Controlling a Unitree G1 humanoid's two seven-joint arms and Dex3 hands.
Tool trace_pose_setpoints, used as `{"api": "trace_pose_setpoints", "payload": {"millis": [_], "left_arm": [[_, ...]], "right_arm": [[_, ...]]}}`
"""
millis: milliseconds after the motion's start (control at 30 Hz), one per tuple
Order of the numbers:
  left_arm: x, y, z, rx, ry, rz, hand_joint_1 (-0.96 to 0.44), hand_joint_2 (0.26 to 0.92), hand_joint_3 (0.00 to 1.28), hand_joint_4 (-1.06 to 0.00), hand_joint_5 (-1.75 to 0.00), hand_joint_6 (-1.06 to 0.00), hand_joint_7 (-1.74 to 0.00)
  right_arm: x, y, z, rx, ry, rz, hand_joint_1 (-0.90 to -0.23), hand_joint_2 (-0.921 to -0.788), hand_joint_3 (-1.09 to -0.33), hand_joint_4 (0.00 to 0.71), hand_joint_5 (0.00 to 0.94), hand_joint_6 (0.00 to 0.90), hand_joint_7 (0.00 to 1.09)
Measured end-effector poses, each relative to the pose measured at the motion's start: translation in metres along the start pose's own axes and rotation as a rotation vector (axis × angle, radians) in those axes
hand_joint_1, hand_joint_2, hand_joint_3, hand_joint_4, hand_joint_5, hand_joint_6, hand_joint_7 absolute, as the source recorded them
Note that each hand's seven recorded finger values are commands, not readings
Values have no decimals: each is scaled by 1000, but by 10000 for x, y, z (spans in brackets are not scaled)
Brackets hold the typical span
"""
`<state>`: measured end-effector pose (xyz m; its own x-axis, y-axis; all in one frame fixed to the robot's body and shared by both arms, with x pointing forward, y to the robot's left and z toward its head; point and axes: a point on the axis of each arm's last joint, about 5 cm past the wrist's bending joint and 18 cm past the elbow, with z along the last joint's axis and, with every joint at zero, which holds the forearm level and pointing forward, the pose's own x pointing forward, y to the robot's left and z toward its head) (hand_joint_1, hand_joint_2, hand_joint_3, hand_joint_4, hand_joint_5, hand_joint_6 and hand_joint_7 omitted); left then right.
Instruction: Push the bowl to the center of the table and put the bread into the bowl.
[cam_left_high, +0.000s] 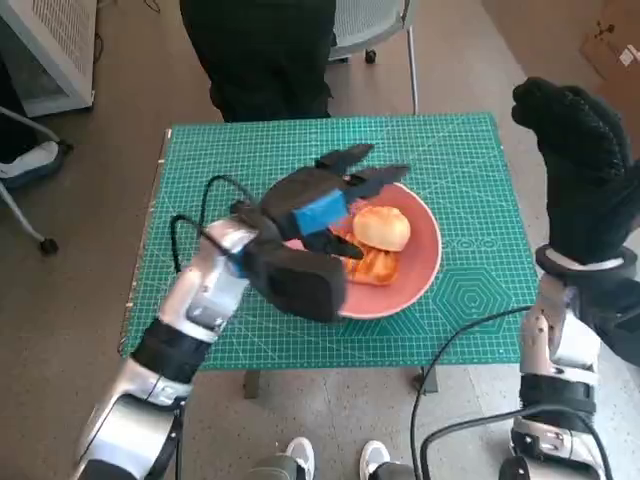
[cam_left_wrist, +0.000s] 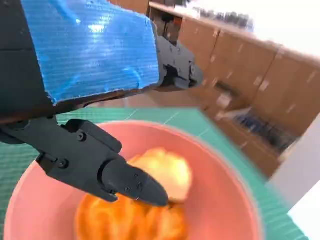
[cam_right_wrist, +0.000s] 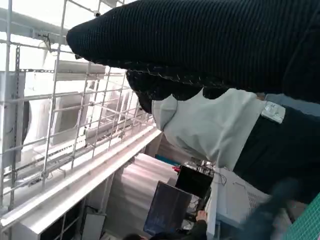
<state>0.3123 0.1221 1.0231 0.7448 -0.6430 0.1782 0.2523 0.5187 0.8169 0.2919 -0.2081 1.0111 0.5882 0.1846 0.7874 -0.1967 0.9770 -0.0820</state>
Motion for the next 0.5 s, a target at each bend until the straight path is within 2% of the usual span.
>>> {"api": "trace_pose_setpoints", "payload": {"millis": [267,500], "left_arm": [[-203,202,-55,-285,-137,210,-714,921,205,-11,-4,-215,-7],[-361,264,-41,-502,-290,395,-686,921,310,-2,0,-189,-1]], "right_arm": [[18,12,-1,5,11,-8,-485,-921,-380,430,6,494,5],[114,53,11,-8,3,16,-481,-921,-378,407,0,480,1]]}}
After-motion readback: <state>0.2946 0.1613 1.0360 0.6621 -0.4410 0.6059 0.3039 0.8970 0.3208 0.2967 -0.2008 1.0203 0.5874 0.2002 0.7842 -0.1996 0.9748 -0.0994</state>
